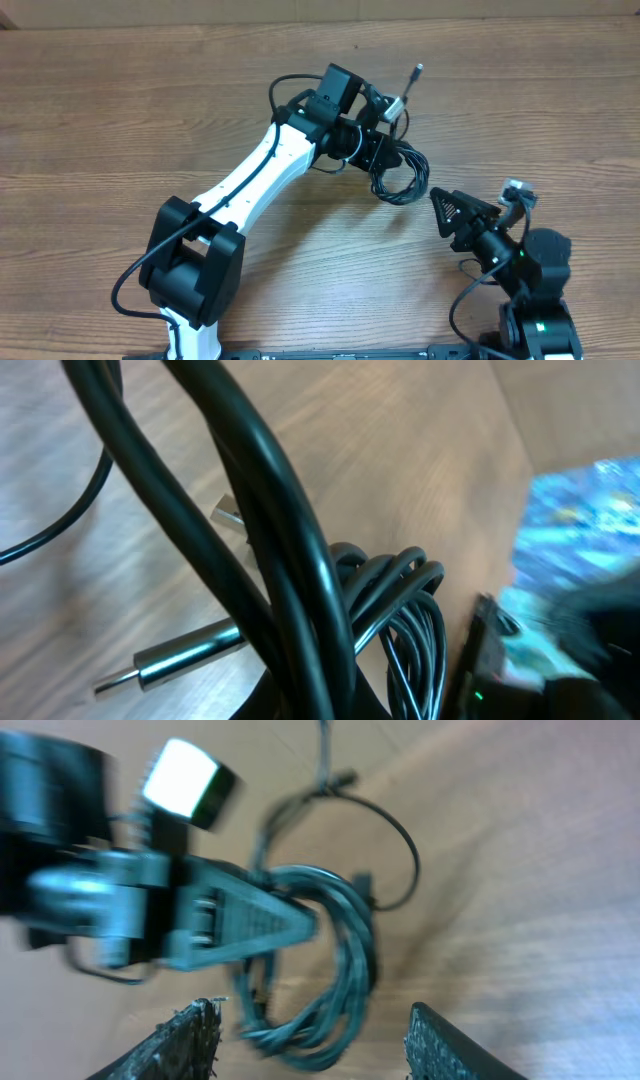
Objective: Untangle cables
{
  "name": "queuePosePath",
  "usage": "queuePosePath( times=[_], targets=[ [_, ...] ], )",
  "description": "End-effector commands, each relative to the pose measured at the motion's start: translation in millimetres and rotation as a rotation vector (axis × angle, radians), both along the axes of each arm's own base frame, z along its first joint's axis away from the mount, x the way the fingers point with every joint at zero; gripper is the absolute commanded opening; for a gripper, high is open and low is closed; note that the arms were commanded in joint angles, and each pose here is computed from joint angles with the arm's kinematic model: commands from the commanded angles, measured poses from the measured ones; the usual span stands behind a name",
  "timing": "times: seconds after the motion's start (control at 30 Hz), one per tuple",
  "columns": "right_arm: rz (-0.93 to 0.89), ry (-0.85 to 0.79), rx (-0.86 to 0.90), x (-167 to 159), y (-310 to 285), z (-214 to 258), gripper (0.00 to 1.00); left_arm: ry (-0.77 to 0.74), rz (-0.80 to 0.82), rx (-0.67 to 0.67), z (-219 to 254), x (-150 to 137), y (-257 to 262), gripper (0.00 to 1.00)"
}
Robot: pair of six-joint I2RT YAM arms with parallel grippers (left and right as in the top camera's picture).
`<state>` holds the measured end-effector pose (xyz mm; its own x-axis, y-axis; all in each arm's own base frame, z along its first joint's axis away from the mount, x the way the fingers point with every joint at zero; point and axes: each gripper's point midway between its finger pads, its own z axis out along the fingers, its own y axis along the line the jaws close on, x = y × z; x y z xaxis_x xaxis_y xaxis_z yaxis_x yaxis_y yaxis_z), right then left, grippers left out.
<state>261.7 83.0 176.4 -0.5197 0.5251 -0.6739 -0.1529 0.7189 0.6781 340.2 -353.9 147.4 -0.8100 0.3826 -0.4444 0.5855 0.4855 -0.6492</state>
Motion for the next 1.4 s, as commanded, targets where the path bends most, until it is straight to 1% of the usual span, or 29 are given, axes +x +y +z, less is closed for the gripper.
queuePosePath(
  times=[0.0, 0.1, 0.23, 0.3, 0.47, 0.53, 0.67, 0.7, 0.77, 0.87, 1.0, 1.17, 1.27, 1.37],
  targets=[
    [0.010, 0.032, -0.035, 9, 1, -8, 0.60, 0.013, -0.098, -0.082, 12, -18, -12, 0.04],
    [0.050, 0.058, -0.037, 16, 6, -19, 0.61, 0.019, -0.113, -0.092, 14, -23, -15, 0.04],
    [0.145, 0.035, 0.001, 24, 22, -18, 0.63, 0.021, -0.123, -0.092, 14, -26, -18, 0.04],
    [0.148, 0.054, -0.002, 28, 23, -25, 0.61, 0.028, -0.132, -0.102, 15, -29, -19, 0.04],
    [0.153, 0.132, -0.018, 32, 23, -51, 0.41, 0.041, -0.142, -0.117, 17, -31, -20, 0.04],
    [0.153, 0.124, -0.018, 35, 23, -51, 0.31, 0.044, -0.142, -0.114, 17, -31, -19, 0.04],
    [0.169, 0.091, -0.012, 37, 25, -44, 0.06, 0.035, -0.165, -0.096, 13, -35, -15, 0.04],
    [0.190, 0.089, -0.003, 35, 29, -43, 0.04, 0.031, -0.152, -0.081, 10, -33, -12, 0.04],
    [0.219, 0.105, 0.008, 30, 33, -45, 0.04, 0.023, -0.137, -0.073, 9, -28, -9, 0.04],
    [0.229, 0.159, 0.016, 24, 34, -55, 0.04, 0.012, -0.095, -0.087, 12, -12, -2, 0.04],
    [0.259, 0.198, 0.035, 16, 38, -60, 0.04, 0.030, -0.032, -0.148, 24, 9, 7, 0.04],
    [0.328, 0.236, 0.049, 3, 53, -64, 0.04, -0.006, -0.062, -0.285, 52, 18, 0, 0.04],
    [0.354, 0.263, 0.035, -4, 62, -70, 0.04, -0.023, -0.054, -0.313, 60, 22, -7, 0.04],
    [0.322, 0.320, 0.001, -8, 61, -84, 0.04, -0.043, -0.054, -0.326, 63, 25, -9, 0.04]
  ],
)
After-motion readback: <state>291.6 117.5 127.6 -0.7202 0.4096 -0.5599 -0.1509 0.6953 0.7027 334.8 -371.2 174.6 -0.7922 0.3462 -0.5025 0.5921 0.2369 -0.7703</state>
